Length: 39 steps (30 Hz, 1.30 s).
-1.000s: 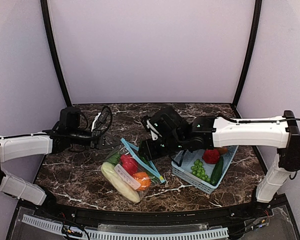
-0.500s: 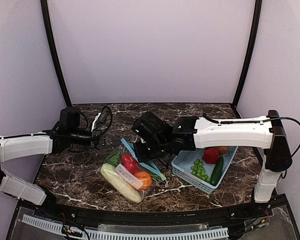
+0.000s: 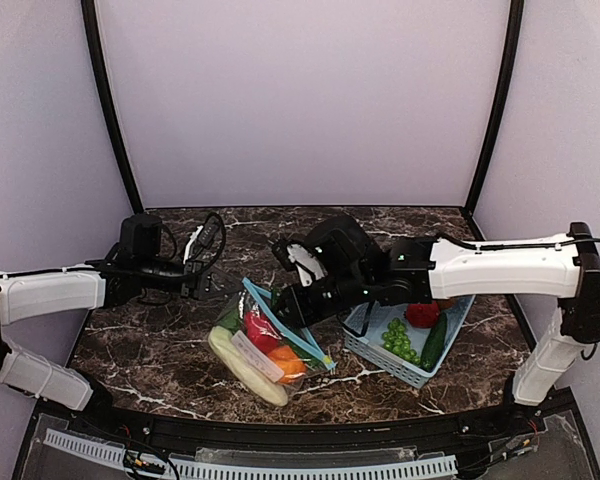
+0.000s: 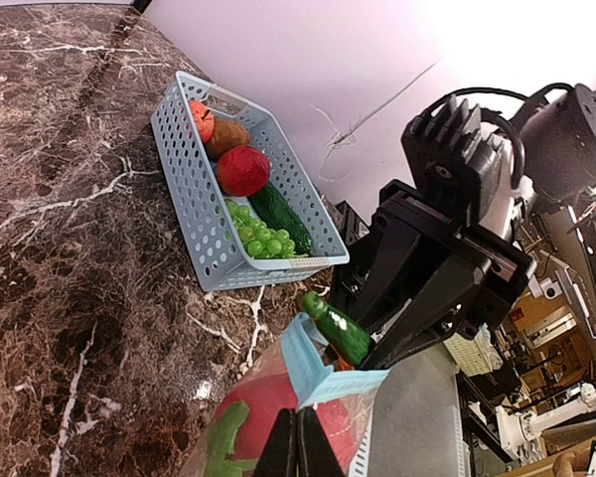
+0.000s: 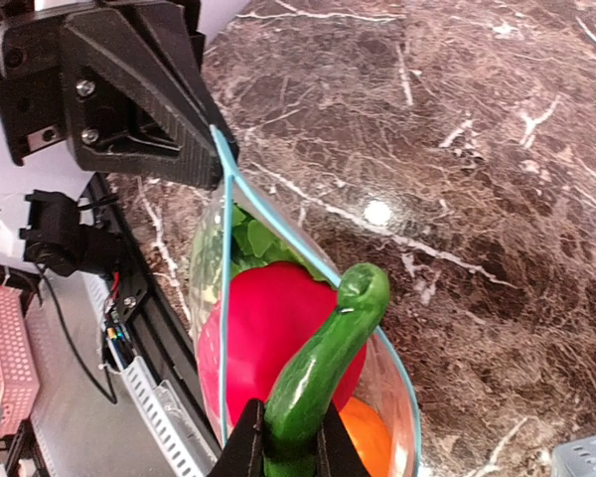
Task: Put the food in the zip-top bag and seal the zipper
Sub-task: Place the fake vegetable in the zipper food storage bag.
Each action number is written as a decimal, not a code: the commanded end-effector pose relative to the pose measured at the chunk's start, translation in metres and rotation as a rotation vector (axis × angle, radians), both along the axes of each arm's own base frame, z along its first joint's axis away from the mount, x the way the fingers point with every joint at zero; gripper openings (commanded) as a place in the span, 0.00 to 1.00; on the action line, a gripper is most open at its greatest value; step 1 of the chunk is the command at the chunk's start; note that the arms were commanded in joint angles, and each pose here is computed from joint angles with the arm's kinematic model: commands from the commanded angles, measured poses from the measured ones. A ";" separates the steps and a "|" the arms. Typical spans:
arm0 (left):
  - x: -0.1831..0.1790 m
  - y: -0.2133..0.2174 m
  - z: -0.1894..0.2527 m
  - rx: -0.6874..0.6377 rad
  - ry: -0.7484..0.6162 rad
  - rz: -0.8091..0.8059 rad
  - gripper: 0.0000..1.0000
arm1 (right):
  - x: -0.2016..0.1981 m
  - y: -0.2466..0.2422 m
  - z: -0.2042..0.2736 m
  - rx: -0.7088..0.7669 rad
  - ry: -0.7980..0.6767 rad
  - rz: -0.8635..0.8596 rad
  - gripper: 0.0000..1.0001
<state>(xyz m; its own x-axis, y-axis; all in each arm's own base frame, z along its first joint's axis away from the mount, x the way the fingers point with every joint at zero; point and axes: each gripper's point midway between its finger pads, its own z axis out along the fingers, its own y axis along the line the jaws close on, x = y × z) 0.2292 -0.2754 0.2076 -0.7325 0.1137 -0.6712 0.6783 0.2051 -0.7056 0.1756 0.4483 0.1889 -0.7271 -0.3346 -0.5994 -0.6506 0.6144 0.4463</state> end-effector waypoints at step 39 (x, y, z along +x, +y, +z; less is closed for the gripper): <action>-0.008 -0.003 0.022 -0.038 -0.064 -0.050 0.01 | -0.009 -0.002 0.002 0.332 0.278 0.214 0.19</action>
